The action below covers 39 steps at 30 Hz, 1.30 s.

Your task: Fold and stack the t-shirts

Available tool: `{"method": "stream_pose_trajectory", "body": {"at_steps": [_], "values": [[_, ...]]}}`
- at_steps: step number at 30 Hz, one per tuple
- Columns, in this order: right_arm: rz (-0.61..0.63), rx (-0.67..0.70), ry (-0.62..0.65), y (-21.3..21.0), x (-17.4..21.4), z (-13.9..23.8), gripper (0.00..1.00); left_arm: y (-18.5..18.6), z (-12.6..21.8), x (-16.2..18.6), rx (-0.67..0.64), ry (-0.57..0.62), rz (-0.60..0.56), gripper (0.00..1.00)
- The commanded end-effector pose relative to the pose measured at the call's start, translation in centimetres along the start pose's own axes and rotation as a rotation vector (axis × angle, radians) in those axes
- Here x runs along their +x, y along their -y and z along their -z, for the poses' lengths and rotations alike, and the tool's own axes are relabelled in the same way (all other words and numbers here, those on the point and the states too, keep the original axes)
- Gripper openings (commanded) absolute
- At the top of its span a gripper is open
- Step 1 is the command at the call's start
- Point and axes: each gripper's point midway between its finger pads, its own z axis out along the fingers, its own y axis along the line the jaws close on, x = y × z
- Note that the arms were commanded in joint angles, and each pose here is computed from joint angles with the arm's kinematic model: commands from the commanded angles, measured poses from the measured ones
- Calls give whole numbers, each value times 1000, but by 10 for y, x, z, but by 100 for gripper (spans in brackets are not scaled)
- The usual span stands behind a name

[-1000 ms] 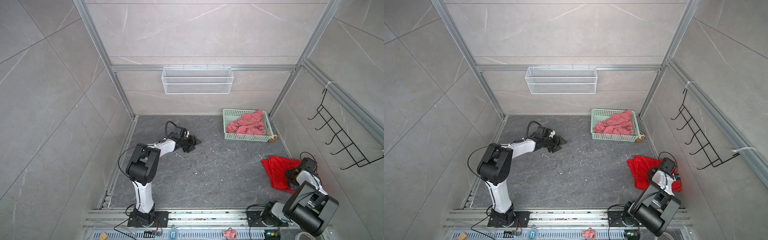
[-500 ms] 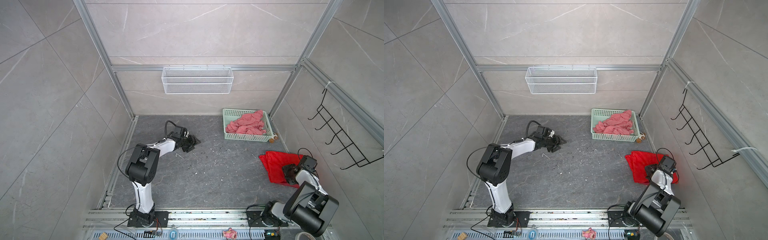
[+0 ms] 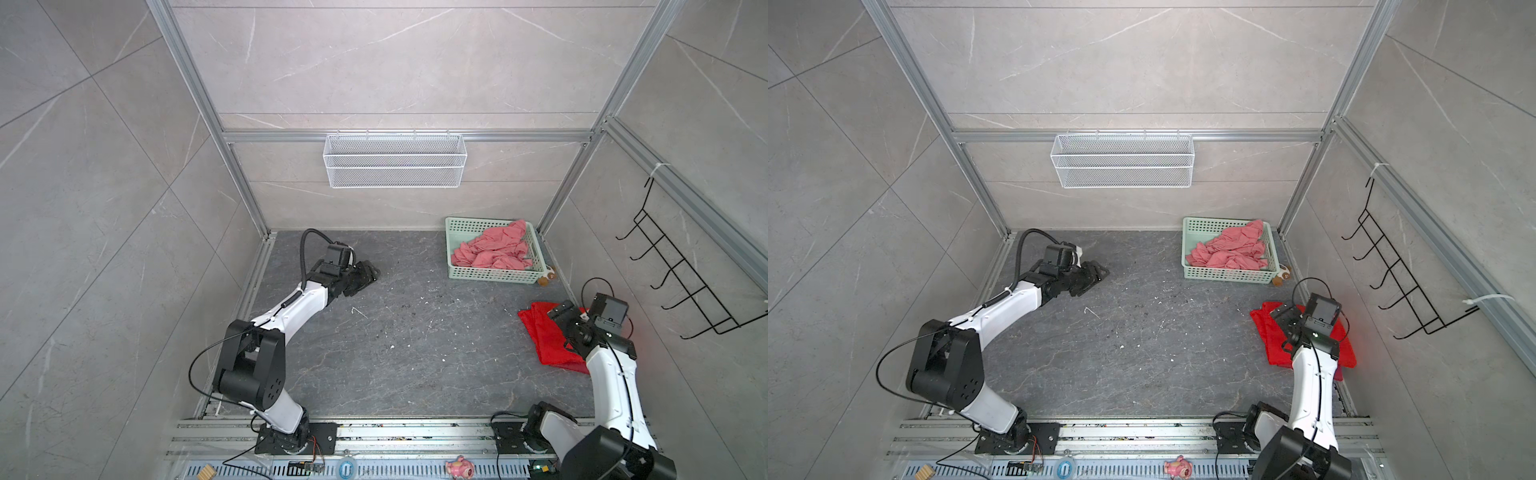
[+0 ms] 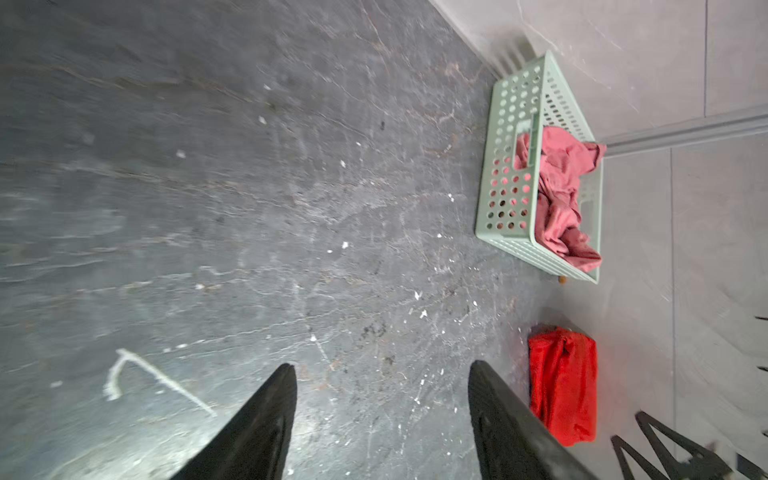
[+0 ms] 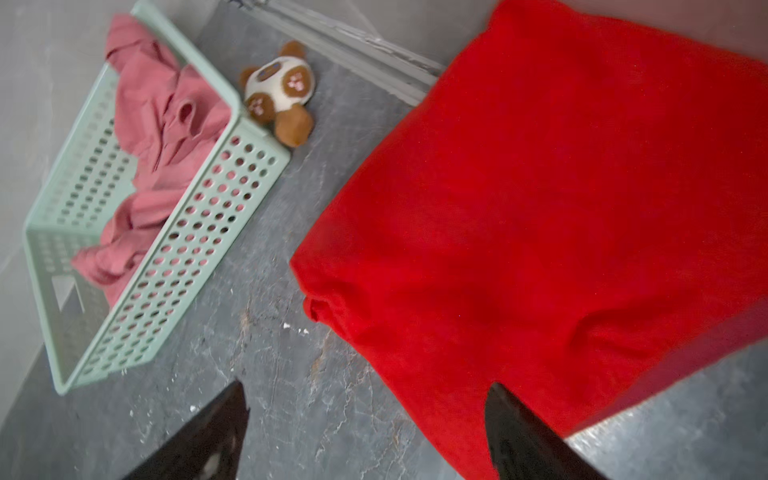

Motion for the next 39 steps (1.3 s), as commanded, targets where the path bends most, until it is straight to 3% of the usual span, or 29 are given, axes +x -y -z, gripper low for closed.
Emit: {"method": "stream_pose_trajectory", "body": {"at_steps": [1,4,7,8,15,19,24,29,39], "values": [[135,-4,81,-11,-4,8,100,-29,44,-34,-185,198,-140,73],[192,-57,126,-25,-3,9,100,-62,87,-63,-400,410,-254,82],[246,-89,171,-40,-5,12,99,-89,121,-82,-497,570,-283,99],[276,-91,184,-47,-5,12,100,-100,129,-85,-527,603,-288,100],[585,-34,313,-102,18,9,99,-165,136,-69,-734,617,-359,100],[706,32,389,-125,36,4,100,-193,120,-49,-751,595,-366,100],[687,-16,394,-129,48,-8,100,-206,109,-40,-733,660,-433,100],[752,-47,404,-132,60,-24,100,-205,96,-43,-666,677,-490,100],[763,-164,483,-141,79,-50,100,-219,73,-39,-589,659,-486,100]]}}
